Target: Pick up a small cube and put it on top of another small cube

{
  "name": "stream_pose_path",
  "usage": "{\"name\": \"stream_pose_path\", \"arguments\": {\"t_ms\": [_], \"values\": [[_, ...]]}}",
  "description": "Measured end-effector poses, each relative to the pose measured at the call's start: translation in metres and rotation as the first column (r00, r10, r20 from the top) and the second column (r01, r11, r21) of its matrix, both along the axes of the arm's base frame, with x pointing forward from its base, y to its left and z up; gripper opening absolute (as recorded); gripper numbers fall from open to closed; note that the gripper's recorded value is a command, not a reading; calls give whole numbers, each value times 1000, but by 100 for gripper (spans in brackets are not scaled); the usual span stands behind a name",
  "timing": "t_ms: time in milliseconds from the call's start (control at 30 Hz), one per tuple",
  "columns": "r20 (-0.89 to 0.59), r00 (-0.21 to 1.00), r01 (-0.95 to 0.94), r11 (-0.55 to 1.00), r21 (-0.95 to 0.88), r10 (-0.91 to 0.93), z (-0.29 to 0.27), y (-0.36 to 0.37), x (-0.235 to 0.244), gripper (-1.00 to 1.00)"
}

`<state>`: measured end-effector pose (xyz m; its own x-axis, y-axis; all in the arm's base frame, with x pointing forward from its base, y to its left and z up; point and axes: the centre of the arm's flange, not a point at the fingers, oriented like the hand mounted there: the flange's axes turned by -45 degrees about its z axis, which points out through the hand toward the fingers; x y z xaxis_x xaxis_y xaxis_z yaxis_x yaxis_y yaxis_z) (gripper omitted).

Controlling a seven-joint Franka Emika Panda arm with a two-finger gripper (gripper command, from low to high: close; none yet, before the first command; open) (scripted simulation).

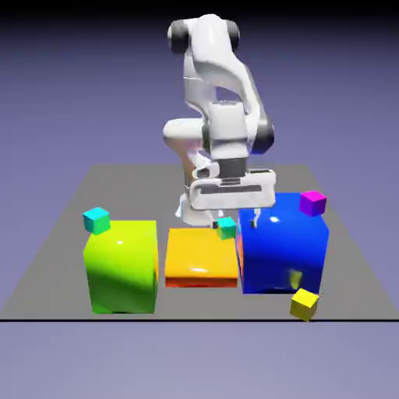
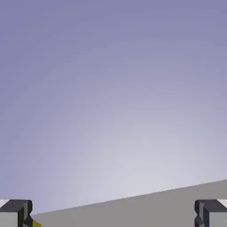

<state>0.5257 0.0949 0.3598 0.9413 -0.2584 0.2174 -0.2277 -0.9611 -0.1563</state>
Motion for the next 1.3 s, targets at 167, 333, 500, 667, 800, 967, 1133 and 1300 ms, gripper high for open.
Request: {"name": "stream_pose_path", "arguments": {"t_ms": [167, 333, 500, 667, 800, 967, 1133, 1300], "values": [[-187, 979, 91, 994, 58, -79, -45, 32, 28, 0], [-377, 915, 188, 978, 91, -141, -92, 68, 48, 0], [-561, 806, 287, 953, 96, -187, -139, 102, 60, 0], [-725, 655, 380, 922, 71, -214, -184, 134, 65, 0], [-740, 637, 389, 919, 67, -216, -229, 149, 52, 0], [-741, 637, 390, 918, 69, -215, -229, 149, 52, -100], [-674, 691, 381, 924, 33, -261, -163, 89, 83, -100], [-581, 703, 480, 877, -38, -410, -102, -58, 110, -100]]}}
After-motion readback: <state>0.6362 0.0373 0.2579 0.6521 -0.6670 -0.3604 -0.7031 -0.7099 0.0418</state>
